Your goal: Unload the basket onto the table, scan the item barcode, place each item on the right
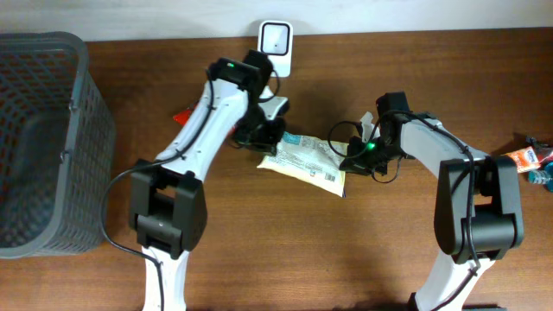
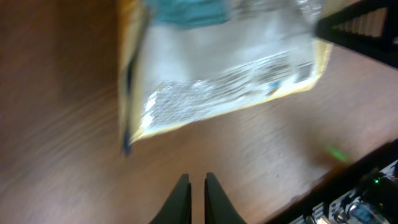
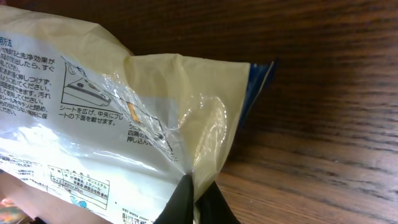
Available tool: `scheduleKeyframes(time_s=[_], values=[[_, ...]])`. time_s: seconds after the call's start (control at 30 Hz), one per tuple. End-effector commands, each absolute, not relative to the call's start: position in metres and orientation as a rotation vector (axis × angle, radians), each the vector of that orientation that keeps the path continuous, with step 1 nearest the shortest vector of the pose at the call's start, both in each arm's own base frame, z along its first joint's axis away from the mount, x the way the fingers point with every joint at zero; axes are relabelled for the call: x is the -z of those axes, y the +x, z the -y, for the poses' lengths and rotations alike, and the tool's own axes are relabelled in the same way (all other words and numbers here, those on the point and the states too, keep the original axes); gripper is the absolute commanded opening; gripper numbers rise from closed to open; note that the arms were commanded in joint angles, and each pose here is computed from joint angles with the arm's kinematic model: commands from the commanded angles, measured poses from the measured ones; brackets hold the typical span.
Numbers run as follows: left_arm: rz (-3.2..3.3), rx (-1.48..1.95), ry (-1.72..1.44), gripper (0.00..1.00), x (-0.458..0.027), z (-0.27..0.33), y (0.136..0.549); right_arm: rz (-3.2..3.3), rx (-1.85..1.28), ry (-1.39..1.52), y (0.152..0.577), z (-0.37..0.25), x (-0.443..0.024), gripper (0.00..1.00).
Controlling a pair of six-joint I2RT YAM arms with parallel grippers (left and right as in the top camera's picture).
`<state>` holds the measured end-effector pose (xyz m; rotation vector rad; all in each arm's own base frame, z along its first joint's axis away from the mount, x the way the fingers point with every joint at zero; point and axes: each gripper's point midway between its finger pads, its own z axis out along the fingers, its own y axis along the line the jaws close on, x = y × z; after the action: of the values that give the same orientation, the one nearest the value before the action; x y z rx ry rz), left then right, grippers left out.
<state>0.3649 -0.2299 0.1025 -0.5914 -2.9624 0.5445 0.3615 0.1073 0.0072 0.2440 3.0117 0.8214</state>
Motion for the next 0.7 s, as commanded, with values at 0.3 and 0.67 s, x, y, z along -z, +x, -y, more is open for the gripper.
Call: scheduleKeyframes(time_s=[0.3, 0.67], values=[[3.044, -0.215, -0.602, 0.00, -0.016, 0.234, 0.397, -3.071, -0.687, 0.215, 0.353, -0.094, 0.009, 0.04], [3.199, 0.511, -0.288, 0.00, -0.034, 0.134, 0.447, -3.082, -0.640, 0.219, 0.352, -0.089, 0.011, 0.04]])
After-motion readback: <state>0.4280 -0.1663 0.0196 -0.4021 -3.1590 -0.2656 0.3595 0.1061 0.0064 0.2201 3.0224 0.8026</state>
